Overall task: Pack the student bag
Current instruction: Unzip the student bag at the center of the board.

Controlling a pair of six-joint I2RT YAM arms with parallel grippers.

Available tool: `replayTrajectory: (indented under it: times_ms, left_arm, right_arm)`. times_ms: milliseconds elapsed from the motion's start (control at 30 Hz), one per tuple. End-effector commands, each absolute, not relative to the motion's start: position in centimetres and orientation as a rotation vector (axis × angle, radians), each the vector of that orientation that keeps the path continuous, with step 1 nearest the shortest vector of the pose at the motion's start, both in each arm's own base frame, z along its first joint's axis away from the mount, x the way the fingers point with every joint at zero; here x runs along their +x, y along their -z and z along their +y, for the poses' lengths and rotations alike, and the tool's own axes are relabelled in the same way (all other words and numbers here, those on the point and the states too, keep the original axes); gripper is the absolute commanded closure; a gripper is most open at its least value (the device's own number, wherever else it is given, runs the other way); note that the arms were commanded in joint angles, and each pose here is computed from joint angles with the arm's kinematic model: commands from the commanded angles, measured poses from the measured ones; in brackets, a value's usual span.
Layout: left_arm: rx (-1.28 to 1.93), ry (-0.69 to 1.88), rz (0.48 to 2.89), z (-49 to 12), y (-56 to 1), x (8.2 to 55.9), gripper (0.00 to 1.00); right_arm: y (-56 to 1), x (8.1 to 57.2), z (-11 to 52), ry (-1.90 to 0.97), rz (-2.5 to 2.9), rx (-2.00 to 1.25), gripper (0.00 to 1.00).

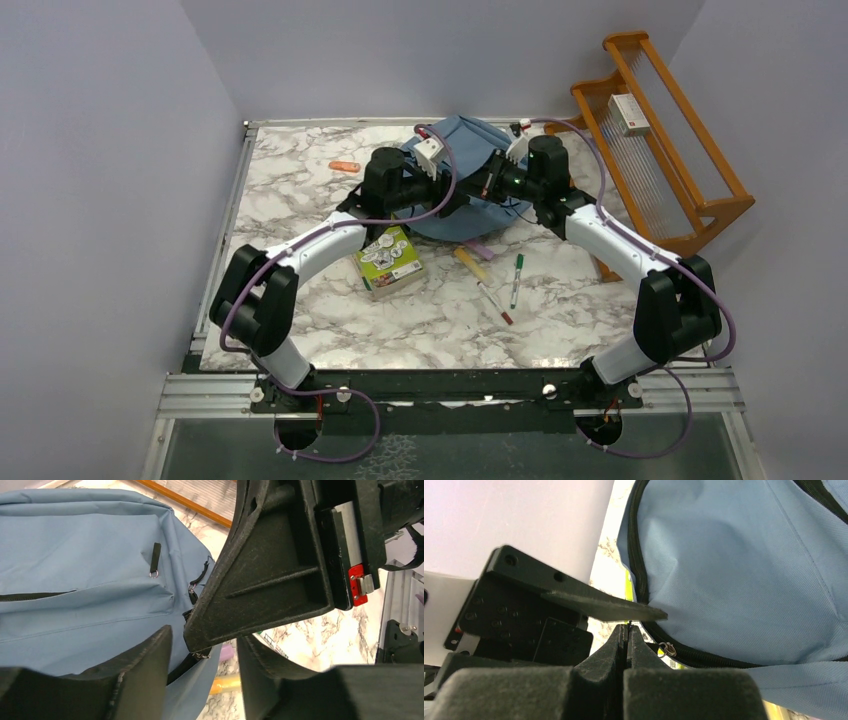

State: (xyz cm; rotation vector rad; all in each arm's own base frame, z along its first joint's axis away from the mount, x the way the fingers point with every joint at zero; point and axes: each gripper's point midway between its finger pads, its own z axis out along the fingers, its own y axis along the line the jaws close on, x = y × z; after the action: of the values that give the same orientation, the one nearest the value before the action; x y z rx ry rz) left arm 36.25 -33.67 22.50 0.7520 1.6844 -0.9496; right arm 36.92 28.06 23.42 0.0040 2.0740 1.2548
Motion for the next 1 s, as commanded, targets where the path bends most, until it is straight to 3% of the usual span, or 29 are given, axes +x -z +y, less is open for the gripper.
replayTrajectory:
  times_ms: [0,333,467,633,700,800,967]
  left_arm:
    - [0.715,0.953,1.643,-34.7,-23.9,37.7,0.56]
    - [0.687,0.961,1.661,-35.1,-23.3,38.3,0.99]
    - [0.683,0.942,1.659,-34.9,-23.4,38.5,1.0]
    - [0.693,0.93,1.659,-34.6,-23.2,38.3,1.0]
    - [0.693,0.93,1.668,-34.5,-22.9,38.2,1.0]
    - [0.683,0.923,1.682,-34.3,-22.7,37.9,1.0]
    - [0.676,0.922,1.698,-33.8,-22.3,37.4,1.0]
  right_arm:
    - [-28.7,36.4,28.7,-1.341,1.926,-0.067,0.99]
    - [-28.1,36.1,28.5,-1.342,1.934,-0.049,0.99]
    - [-27.3,36.2,27.6,-1.265,1.942,-0.032,0.91]
    - [-26.5,37.0,24.1,-1.002,1.961,0.029,0.6]
    - [-25.7,37.1,22.3,-0.883,1.977,0.064,0.54]
    - [-24.4,36.9,19.8,-0.732,2.014,0.12,0.47]
    - [-21.9,35.6,18.1,-0.645,2.09,0.175,0.45]
